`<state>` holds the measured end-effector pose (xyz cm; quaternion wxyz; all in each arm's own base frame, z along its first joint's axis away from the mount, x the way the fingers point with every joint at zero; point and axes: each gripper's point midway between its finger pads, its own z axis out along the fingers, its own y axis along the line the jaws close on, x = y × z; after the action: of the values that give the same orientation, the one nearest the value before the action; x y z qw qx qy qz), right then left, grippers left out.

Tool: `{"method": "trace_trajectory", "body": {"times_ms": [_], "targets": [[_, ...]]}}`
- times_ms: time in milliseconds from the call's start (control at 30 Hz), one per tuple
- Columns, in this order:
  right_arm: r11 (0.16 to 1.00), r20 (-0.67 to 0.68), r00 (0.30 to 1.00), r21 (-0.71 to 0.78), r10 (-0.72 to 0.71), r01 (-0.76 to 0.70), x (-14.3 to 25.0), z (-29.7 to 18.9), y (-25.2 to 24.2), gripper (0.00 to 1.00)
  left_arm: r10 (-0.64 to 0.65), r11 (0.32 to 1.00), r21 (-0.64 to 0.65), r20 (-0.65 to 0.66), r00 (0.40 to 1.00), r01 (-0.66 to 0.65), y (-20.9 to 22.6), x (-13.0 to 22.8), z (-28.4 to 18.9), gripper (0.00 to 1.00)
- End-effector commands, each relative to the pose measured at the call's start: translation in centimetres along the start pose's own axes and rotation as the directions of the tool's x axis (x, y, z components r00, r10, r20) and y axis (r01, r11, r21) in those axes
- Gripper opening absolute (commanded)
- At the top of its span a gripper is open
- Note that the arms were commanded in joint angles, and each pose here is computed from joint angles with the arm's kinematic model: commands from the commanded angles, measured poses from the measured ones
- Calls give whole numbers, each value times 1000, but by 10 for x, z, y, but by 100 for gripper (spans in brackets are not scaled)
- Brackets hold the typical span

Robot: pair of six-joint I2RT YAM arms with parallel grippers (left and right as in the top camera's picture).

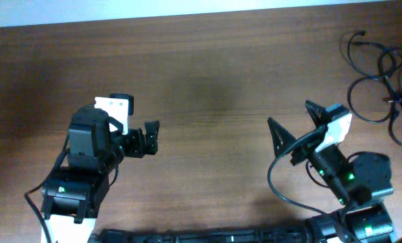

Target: Untangle cables

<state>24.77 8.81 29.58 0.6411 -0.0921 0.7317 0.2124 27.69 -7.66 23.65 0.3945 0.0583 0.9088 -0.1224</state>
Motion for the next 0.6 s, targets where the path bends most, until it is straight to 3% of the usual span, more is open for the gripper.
{"method": "trace_trajectory", "body": {"times_ms": [0,233,433,567], "targets": [[998,87,994,9,-65,65,20,-3,-6,99,16,1000,-7,7,1000,-16,1,-2,-1,99],[997,117,990,40,-73,68,110,1,-28,99,16,1000,-7,7,1000,-16,1,-2,-1,99],[965,48,998,261,-49,35,131,-13,-67,99,16,1000,-7,7,1000,-16,1,-2,-1,99],[931,12,984,326,-175,162,129,-16,-77,99,16,1000,-7,7,1000,-16,1,-2,-1,99]]}}
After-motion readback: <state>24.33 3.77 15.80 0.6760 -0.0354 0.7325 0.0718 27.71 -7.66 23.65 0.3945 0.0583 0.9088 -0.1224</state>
